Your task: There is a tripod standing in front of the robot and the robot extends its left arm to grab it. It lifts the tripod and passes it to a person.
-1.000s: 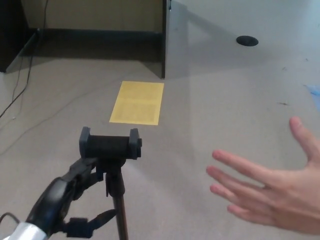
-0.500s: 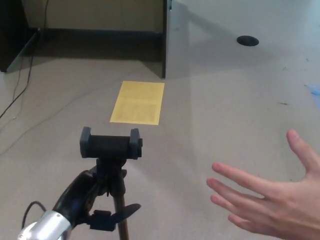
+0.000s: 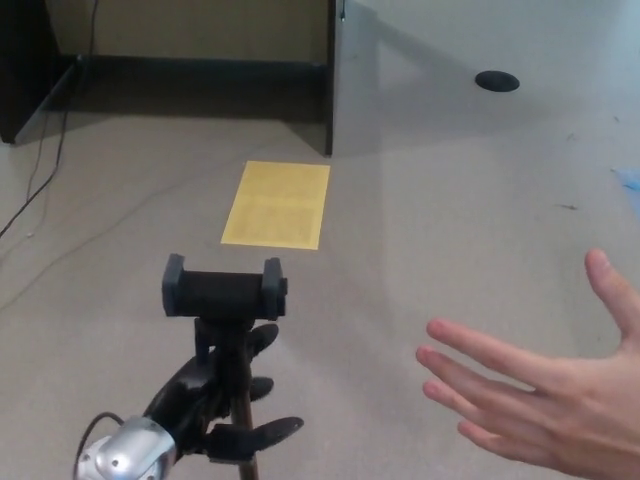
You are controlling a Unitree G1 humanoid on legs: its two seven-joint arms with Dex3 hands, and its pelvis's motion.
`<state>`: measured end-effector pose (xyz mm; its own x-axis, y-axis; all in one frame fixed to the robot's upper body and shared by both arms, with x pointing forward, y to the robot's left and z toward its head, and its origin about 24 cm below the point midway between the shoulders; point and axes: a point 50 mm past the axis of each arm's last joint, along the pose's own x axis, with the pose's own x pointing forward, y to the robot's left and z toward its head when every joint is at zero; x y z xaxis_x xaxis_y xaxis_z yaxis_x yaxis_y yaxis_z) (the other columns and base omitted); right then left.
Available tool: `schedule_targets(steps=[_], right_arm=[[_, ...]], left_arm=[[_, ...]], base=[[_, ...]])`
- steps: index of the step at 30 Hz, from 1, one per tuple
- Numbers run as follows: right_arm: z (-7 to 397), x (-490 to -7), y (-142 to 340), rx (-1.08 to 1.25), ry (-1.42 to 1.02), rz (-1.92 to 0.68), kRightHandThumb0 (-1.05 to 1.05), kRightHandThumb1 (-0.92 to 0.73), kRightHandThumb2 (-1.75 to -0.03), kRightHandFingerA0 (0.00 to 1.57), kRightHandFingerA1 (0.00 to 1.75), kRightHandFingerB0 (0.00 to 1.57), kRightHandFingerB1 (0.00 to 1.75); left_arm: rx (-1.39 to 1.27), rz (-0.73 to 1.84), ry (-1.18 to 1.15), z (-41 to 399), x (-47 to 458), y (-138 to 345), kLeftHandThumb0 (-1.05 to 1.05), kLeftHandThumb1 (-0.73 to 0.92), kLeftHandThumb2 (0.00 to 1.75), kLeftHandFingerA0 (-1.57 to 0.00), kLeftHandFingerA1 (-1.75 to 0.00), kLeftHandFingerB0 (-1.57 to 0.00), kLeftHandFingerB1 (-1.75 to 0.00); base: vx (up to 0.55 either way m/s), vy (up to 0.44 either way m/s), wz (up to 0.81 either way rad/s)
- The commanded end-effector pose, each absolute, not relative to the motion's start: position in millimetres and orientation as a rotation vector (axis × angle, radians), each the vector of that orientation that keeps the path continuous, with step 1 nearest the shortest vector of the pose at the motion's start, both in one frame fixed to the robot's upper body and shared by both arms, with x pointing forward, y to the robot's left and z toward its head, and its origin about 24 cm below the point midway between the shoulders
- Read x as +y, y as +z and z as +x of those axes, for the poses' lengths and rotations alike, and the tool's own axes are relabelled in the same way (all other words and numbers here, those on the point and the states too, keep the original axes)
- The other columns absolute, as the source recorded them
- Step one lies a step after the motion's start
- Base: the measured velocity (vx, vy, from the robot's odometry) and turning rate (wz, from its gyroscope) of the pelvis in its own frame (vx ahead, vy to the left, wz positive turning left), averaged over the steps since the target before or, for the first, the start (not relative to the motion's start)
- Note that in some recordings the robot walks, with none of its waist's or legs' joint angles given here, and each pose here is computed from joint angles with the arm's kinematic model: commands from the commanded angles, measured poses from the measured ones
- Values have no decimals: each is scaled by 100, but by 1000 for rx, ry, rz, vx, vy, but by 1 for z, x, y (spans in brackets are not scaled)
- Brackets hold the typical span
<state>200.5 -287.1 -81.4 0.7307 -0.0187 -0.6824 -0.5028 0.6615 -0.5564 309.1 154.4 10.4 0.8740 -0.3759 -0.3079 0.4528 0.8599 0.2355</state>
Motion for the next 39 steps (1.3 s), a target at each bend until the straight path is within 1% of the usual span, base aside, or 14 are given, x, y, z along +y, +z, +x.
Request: schedule_targets(steps=[1,7,10,13,15,17,22,25,26,27,28,31,33,39], right_arm=[[208,-296,-73,712,288,-828,-43,-70,-62,63,42,45,36],[214,-295,-69,693,280,-819,-42,-70,-61,62,42,44,36],[219,-295,-66,685,272,-811,-48,-59,-85,53,55,37,48],[222,-295,-64,683,269,-821,-42,-70,-61,64,42,44,36],[222,-295,-64,678,277,-845,-42,-70,-61,65,42,45,36],[219,-294,-68,692,288,-847,-42,-71,-61,65,43,46,37],[217,-291,-71,703,295,-831,-41,-70,-61,62,42,45,36],[215,-290,-73,706,302,-829,-40,-70,-61,62,42,45,36],[218,-290,-72,707,302,-833,-47,-58,-85,53,54,40,49],[220,-289,-71,701,299,-837,-41,-70,-61,62,42,45,36],[221,-290,-70,698,298,-838,-47,-58,-85,53,54,40,49],[221,-290,-70,701,297,-840,-41,-70,-61,60,41,45,36],[219,-292,-70,700,298,-848,-48,-59,-86,53,55,39,49],[218,-293,-71,714,297,-836,-40,-70,-61,60,41,44,36]], left_arm=[[275,337,-442,314,153,6,-63,41,76,-40,-51,-2,-16],[253,347,-458,317,141,7,-53,56,56,-69,-45,-7,-25],[227,355,-447,322,135,14,-38,70,61,-77,-46,-15,-27],[152,289,-465,323,126,25,-12,88,67,-104,-70,-72,-47],[93,248,-499,321,122,32,-10,89,66,-101,-88,-82,-57],[82,202,-511,315,119,33,-8,89,72,-89,-131,-80,-101],[45,179,-518,310,117,41,-3,92,69,-73,-152,-60,-129],[21,186,-501,308,121,46,-2,89,71,-78,-150,-63,-127],[0,176,-486,311,123,53,-2,89,71,-78,-152,-63,-128],[-15,178,-480,313,124,56,-4,87,75,-76,-152,-63,-129],[-32,180,-471,315,124,61,-3,87,74,-81,-151,-65,-126],[-84,193,-439,322,125,82,-5,85,74,-87,-146,-68,-125],[-167,211,-441,331,124,108,-6,84,75,-94,-147,-74,-126],[-321,234,-499,345,108,167,-4,80,80,-105,-139,-80,-118]], base=[[0,0,0],[0,0,0],[0,0,0],[0,0,0],[0,0,0],[0,0,0],[0,0,0],[0,0,0],[0,0,0],[0,0,0],[0,0,0],[0,0,0],[0,0,0],[0,0,0]])
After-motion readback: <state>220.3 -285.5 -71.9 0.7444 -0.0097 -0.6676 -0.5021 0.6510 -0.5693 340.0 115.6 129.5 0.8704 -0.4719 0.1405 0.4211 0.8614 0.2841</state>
